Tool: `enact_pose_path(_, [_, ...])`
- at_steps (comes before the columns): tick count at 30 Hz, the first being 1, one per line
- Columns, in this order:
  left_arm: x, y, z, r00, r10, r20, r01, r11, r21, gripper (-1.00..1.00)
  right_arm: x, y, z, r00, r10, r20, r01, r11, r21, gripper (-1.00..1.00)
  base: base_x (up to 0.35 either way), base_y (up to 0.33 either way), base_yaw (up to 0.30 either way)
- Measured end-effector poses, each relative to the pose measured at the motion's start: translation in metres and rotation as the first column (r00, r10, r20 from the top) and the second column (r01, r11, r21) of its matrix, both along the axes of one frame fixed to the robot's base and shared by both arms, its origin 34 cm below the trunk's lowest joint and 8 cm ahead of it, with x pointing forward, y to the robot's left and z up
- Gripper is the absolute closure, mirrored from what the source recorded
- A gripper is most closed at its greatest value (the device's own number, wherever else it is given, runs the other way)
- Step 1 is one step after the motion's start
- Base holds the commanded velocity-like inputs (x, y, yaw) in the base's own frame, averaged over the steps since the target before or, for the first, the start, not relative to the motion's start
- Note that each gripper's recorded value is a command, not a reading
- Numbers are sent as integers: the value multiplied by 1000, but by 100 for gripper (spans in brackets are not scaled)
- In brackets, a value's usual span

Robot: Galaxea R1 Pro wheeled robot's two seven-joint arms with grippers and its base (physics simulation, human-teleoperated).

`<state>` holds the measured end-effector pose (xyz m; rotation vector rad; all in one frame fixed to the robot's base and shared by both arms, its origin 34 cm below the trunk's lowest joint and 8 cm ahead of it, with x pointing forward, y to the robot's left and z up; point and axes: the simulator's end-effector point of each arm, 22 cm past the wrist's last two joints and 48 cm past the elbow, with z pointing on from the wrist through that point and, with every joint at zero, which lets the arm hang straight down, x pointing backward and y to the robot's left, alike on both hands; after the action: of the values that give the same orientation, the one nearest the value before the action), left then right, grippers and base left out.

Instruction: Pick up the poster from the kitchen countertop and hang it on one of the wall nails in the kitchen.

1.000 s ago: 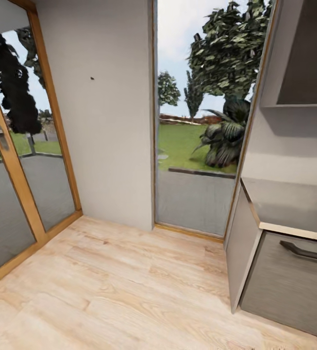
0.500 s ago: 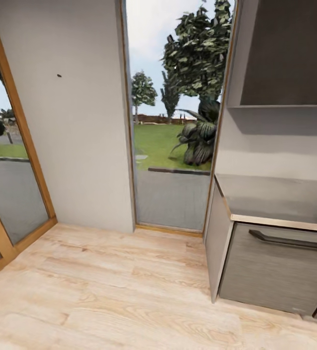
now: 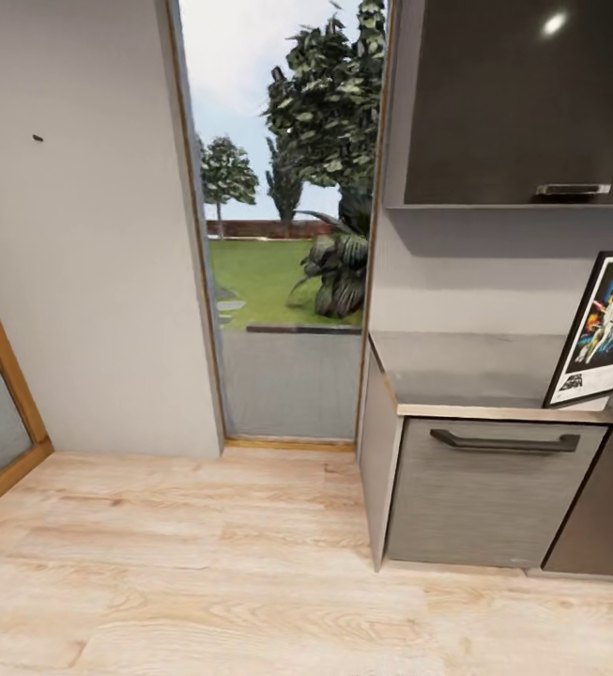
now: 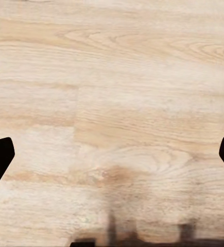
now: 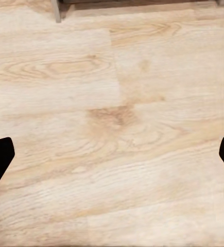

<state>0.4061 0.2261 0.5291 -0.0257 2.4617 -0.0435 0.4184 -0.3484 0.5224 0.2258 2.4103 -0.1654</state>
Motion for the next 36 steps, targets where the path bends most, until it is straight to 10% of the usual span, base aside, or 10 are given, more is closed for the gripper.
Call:
enact_pose_path(17, [0,0,0,1000,0,-1,0,1000,0,-100,0,0,0,1000,0,2,0,1000,0,-100,21,-16,-281])
enact_pose_path(36, [0,1,0,1000,2,1,-2,1000,0,-100,2,-8,2,1000,-2,5,2,1000,-11,-100,131,-76,-18])
